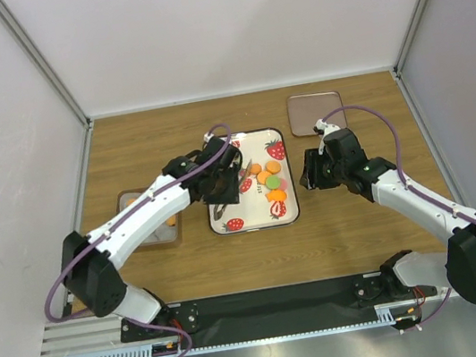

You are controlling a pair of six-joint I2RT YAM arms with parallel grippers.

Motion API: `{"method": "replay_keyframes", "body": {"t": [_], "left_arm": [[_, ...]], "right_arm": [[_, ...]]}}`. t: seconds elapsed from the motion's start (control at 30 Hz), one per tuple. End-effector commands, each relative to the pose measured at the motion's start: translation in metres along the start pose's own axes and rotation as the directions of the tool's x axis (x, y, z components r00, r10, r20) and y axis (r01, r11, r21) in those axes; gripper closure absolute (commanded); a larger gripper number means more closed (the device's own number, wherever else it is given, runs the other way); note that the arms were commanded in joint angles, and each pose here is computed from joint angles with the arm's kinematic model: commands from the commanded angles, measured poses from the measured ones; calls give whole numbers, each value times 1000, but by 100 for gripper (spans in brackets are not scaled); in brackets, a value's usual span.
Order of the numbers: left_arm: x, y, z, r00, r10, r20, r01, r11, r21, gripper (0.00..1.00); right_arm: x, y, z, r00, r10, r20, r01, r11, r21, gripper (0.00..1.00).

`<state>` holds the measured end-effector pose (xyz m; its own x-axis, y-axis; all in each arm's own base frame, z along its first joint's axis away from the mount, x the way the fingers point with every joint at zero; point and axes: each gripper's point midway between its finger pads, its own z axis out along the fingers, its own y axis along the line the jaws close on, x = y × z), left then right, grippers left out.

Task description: Pack the cookies

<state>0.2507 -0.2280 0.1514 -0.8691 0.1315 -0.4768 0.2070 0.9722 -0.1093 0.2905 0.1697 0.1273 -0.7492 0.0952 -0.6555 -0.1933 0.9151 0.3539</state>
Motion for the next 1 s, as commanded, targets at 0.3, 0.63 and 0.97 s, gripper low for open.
{"method": "replay_keyframes", "body": {"t": [0.3, 0.63, 0.97], "left_arm": [[-39, -38, 30, 998, 38, 45, -42, 996, 75, 50], [-41, -38, 48, 998, 59, 20, -60, 997, 41, 50], [-34, -37, 62, 998, 65, -10, -64, 997, 29, 51]], "right_arm": [[-19, 6, -7, 998, -12, 53, 13, 1000, -18, 49], [-18, 7, -7, 999, -12, 52, 13, 1000, -22, 49], [-19, 10, -8, 999, -15, 52, 16, 999, -32, 49]]}}
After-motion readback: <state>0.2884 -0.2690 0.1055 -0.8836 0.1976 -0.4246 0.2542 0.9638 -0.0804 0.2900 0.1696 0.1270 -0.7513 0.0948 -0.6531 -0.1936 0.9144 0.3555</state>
